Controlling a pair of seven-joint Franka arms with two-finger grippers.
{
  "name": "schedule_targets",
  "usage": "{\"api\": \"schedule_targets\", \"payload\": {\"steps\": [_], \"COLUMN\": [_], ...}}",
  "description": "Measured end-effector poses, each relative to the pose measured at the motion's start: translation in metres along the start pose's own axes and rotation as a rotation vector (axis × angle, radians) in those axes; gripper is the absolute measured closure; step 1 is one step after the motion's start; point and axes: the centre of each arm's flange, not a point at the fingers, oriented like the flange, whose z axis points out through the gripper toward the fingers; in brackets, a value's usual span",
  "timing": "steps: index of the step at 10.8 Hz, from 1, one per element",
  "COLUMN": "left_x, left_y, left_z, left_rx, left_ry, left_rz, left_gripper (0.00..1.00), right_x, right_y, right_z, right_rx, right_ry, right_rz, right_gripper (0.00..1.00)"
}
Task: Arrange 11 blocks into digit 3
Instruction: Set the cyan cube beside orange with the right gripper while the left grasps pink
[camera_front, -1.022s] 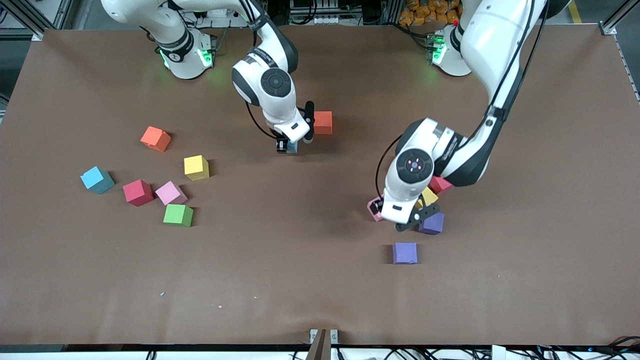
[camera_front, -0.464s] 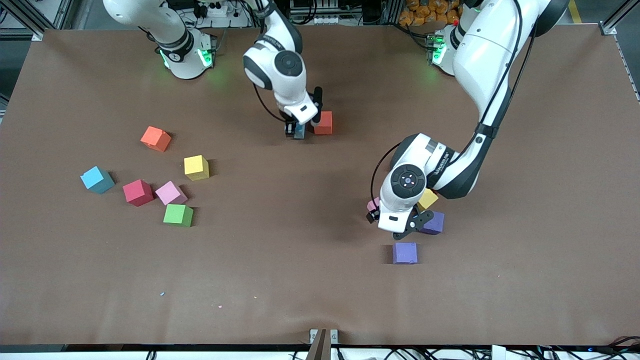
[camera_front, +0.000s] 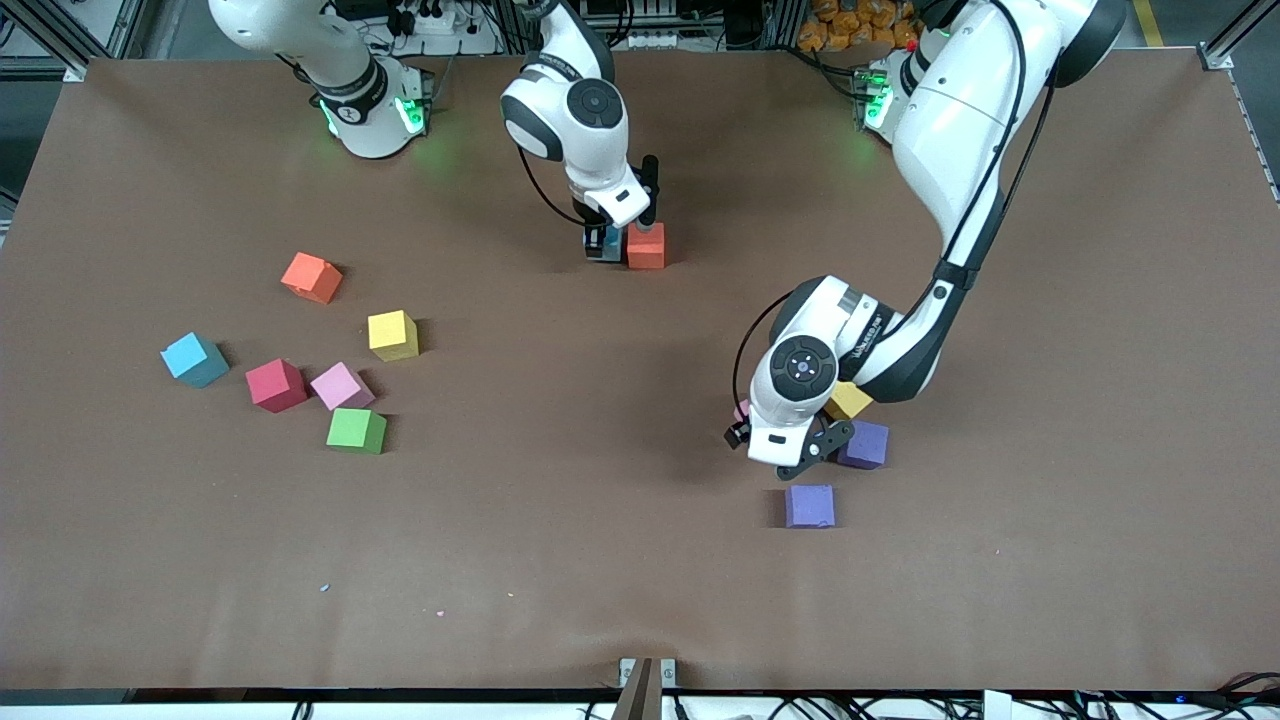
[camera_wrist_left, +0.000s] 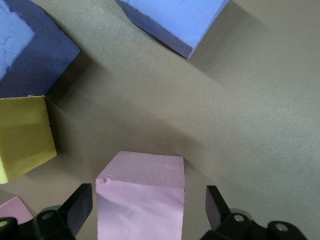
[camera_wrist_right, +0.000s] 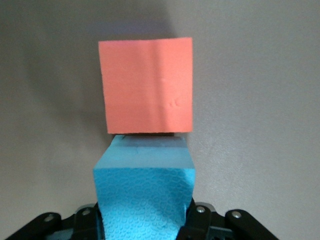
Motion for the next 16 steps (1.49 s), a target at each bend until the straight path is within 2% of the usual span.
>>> {"api": "schedule_targets", "payload": {"steps": [3,7,9,12,14,16], "left_x": [-0.009,-0.008,-0.015,-0.066,-0.093,-0.106], "left_y": [0.004,0.002,-0.002,-0.007,-0.012,-0.015], "left_z": [0.001,-0.01,-0.035,-0.057,-0.051,-0.049], "left_rx": [0.002,0.011,0.022,0.043,0.072,0.086], "left_ry": [-0.001,-0.001,0.0,-0.019,-0.028,-0.032], "left_rz": [-0.119,-0.279,-0.439,-0.534,-0.577,-0.631], "left_gripper": [0.37,0.41,0.41,0.41,0.44,0.44], "right_x": [0.004,0.006,0.01,0.017,0.019,0.018], "right_y": [-0.005,-0.006,-0.009,-0.013,-0.011,0.0], "right_z": [0.014,0.021,0.021,0.021,0.02,0.012], "right_rx": [-0.008,-0.01,-0.014,-0.019,-0.022,-0.028], "right_ry": [0.004,0.003,0.009,0.013,0.017,0.017], "right_rz": [0.003,0.006,0.007,0.008,0.009,0.028], "right_gripper": [0.46,0.46,0.46,0.45,0.38,0.12]}}
